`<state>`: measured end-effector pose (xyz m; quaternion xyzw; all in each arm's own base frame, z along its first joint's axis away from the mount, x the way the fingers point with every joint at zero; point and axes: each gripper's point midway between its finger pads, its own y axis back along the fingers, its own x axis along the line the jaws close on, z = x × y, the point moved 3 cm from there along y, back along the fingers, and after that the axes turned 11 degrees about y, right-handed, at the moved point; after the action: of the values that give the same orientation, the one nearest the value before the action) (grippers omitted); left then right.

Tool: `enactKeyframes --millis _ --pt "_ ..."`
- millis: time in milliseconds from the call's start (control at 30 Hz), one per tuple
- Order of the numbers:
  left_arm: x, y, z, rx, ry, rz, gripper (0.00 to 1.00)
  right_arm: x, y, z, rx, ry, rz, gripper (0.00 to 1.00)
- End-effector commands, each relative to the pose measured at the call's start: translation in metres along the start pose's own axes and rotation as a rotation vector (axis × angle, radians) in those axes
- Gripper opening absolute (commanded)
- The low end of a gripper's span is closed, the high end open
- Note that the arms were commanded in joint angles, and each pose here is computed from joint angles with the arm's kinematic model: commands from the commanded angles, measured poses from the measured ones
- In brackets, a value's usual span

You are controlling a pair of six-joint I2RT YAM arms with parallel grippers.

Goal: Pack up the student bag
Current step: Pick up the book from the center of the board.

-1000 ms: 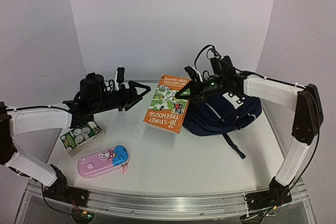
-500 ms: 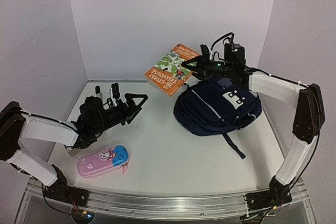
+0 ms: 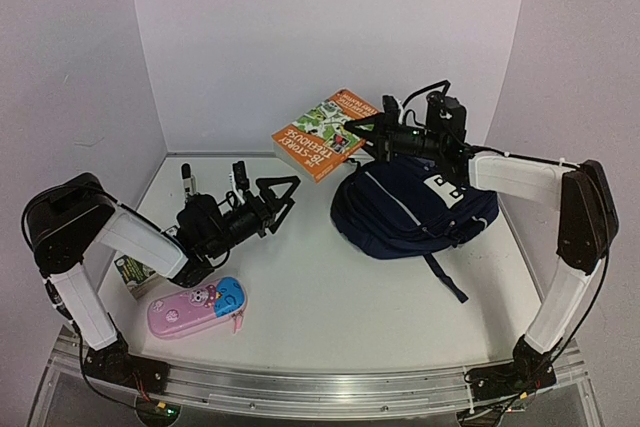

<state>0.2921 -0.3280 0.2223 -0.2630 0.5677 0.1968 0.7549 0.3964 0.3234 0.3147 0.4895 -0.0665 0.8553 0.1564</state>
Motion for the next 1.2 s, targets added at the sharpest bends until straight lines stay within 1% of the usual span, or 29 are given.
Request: enactKeyframes --millis 0,133,267,433,600,867,967,1033,1167 --pt "-0.068 -0.009 0.004 -0.006 -0.013 -0.294 1.00 0.049 0.001 0.001 -0.031 0.111 0.146 0.00" --pt "-0.077 -0.009 0.000 0.022 -0.030 -0.322 0.99 0.047 0.000 0.000 -0.027 0.116 0.146 0.00" --pt "-0.081 -0.006 -0.006 0.062 -0.053 -0.335 0.94 0.052 0.001 0.004 -0.036 0.130 0.156 0.00" --pt "-0.078 0.004 -0.008 0.063 -0.057 -0.317 0.93 0.058 0.006 0.020 -0.061 0.133 0.169 0.00" --pt "-0.091 0.013 -0.012 0.098 -0.089 -0.351 0.92 0.060 0.010 0.035 -0.073 0.129 0.179 0.00" --pt "-0.105 0.007 -0.014 0.132 -0.078 -0.397 0.91 0.043 0.009 0.018 -0.043 0.078 0.176 0.00" --pt "-0.107 0.003 -0.010 0.111 -0.056 -0.401 0.90 0.046 0.006 0.008 -0.017 0.070 0.194 0.00" --pt "-0.109 0.000 -0.008 0.099 -0.050 -0.405 0.87 0.048 0.005 0.002 -0.005 0.073 0.203 0.00" --pt "-0.115 -0.005 -0.008 0.115 -0.047 -0.426 0.80 0.047 0.005 -0.005 0.006 0.079 0.200 0.00"
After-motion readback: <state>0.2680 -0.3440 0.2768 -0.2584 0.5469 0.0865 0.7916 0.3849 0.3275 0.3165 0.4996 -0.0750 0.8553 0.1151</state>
